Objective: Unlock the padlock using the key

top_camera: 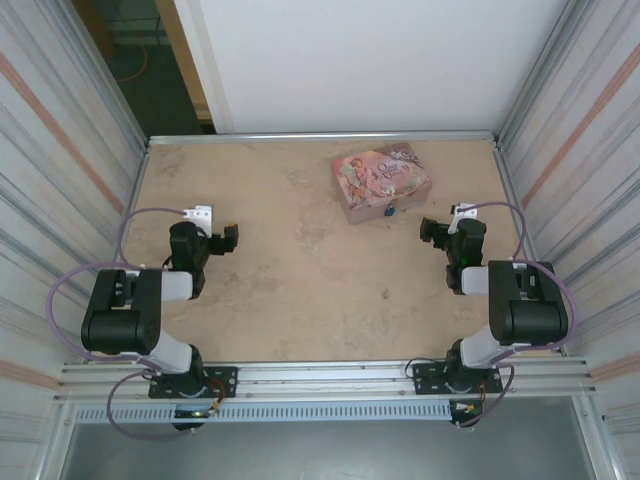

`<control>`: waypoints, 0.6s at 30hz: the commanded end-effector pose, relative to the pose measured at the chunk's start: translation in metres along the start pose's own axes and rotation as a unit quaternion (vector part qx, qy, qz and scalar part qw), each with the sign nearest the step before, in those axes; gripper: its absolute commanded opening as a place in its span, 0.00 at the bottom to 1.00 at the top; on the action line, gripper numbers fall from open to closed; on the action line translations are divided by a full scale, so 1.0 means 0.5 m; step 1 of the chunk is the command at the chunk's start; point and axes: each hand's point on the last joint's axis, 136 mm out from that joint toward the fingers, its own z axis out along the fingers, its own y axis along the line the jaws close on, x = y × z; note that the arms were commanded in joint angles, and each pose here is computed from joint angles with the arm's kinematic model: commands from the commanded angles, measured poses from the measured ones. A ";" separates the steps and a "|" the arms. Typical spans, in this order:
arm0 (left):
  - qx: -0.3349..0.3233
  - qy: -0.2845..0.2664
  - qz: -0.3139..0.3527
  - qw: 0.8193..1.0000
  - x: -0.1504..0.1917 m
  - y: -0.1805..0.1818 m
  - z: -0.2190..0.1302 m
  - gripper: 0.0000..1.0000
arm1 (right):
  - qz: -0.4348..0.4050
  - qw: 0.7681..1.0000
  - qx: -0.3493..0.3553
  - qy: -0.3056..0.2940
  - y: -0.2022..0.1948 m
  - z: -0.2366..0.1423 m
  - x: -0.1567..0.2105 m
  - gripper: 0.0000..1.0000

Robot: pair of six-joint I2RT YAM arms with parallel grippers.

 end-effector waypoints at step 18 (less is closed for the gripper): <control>0.005 -0.007 0.011 1.000 -0.012 -0.004 0.003 0.99 | -0.004 1.000 0.009 -0.005 -0.004 0.002 -0.004 0.99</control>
